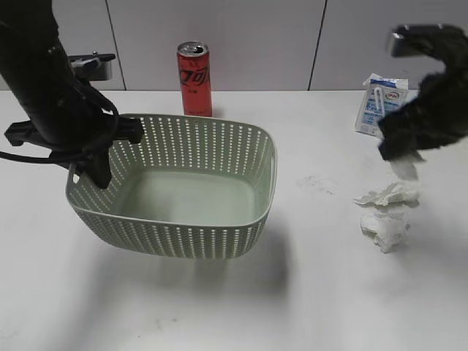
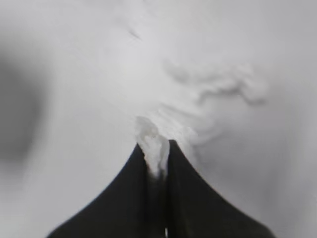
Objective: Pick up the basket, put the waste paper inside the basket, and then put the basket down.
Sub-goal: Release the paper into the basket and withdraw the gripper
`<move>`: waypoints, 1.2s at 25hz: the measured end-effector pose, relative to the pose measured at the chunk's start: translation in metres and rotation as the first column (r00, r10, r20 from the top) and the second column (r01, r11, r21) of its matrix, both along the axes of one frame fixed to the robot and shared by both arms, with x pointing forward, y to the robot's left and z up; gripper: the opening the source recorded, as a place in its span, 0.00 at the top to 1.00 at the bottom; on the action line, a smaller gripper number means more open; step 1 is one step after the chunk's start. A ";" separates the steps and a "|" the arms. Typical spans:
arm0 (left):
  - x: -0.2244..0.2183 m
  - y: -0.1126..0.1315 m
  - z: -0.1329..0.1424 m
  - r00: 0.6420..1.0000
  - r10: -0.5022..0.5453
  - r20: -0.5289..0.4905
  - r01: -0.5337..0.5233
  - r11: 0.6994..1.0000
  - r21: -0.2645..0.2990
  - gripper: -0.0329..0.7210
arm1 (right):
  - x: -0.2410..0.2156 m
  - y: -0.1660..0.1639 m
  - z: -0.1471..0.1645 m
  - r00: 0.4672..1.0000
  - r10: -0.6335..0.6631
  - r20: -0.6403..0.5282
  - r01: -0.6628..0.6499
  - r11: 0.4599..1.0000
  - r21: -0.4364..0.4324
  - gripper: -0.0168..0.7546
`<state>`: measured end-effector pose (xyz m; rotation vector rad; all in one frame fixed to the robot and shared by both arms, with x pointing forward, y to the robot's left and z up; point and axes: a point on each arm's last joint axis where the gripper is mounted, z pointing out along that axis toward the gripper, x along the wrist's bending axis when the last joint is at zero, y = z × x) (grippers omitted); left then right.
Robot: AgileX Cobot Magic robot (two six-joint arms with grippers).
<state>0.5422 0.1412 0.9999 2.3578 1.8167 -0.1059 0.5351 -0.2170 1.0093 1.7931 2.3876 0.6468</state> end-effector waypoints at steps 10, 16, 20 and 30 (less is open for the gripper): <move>0.000 0.000 0.000 1.000 0.000 0.000 0.000 1.000 -0.001 0.95 | -0.035 0.157 0.067 0.837 0.364 0.407 -0.440 0.892 0.107 0.93; 0.000 0.000 0.000 1.000 0.000 0.000 0.000 1.000 -0.001 0.95 | -0.035 0.192 0.019 0.834 0.438 0.335 -0.487 0.870 0.075 0.60; 0.000 0.000 0.000 1.000 0.000 0.001 0.000 1.000 0.001 0.95 | -0.032 0.195 0.007 0.839 0.448 0.310 -0.489 0.870 0.064 0.20; 0.000 0.001 0.000 1.000 -0.007 0.002 0.007 1.000 0.015 0.95 | -0.007 0.136 0.053 0.866 0.307 0.395 -0.318 0.947 -0.040 0.18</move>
